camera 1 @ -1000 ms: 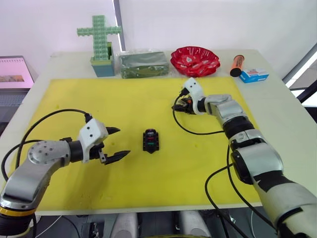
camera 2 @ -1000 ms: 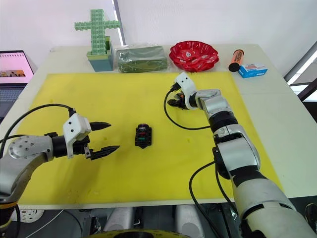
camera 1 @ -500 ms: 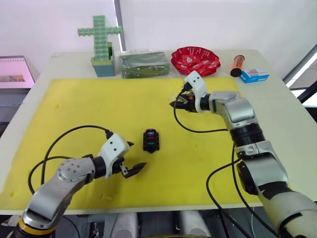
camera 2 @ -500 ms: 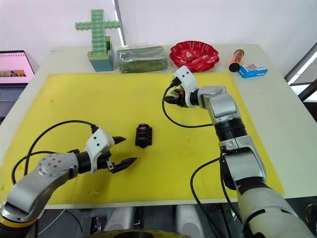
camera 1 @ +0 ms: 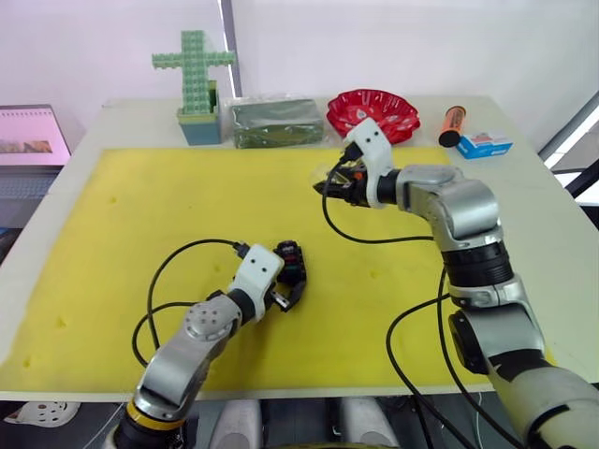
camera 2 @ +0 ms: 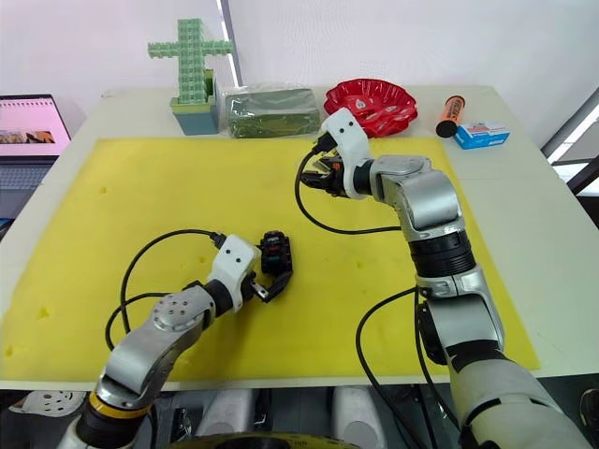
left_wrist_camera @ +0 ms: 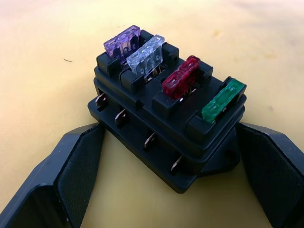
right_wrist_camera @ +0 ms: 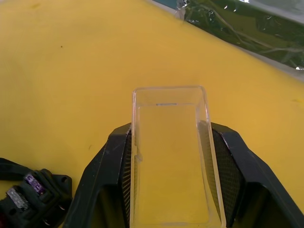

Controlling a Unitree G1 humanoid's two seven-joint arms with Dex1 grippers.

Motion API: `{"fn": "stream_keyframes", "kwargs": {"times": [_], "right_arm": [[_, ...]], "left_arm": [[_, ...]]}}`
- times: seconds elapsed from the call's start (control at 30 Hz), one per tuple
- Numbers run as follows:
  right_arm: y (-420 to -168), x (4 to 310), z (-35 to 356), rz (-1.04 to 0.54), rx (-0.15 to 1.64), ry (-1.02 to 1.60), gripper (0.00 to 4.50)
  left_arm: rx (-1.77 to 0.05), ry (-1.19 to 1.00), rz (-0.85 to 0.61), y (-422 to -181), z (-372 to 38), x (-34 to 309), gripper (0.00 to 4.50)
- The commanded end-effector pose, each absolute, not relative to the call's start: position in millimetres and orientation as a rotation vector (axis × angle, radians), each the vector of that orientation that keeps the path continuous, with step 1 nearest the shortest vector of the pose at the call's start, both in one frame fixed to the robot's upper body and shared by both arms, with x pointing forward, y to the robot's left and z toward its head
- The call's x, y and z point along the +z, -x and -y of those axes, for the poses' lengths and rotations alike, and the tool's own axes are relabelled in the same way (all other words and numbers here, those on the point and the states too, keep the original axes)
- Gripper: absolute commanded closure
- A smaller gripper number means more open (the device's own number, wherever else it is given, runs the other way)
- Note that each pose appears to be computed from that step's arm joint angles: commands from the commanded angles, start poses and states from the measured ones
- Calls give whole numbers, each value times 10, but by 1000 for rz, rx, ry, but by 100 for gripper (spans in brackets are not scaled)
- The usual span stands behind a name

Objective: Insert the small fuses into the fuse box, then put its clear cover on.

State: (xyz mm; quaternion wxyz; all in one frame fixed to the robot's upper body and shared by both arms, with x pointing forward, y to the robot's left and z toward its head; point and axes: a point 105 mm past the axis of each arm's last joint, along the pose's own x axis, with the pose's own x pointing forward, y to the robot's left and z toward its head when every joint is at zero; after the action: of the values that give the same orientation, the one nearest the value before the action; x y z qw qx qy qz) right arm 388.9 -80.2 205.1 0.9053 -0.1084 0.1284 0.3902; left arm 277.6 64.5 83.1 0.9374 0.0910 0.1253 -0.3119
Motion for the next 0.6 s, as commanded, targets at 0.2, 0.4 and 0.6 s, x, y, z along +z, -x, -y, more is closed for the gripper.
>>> {"fn": "stream_keyframes", "kwargs": {"times": [0.2,0.4,0.6], "right_arm": [[-3827,2233,833,-208,792,230,268],[-3801,2240,811,-206,803,236,268],[-3761,2242,754,-206,826,241,268]], "left_arm": [[-700,-154,-284,-2681,-447,749,0],[-699,-156,-294,-2577,-458,799,0],[-640,-129,-310,-2605,-335,822,0]]}}
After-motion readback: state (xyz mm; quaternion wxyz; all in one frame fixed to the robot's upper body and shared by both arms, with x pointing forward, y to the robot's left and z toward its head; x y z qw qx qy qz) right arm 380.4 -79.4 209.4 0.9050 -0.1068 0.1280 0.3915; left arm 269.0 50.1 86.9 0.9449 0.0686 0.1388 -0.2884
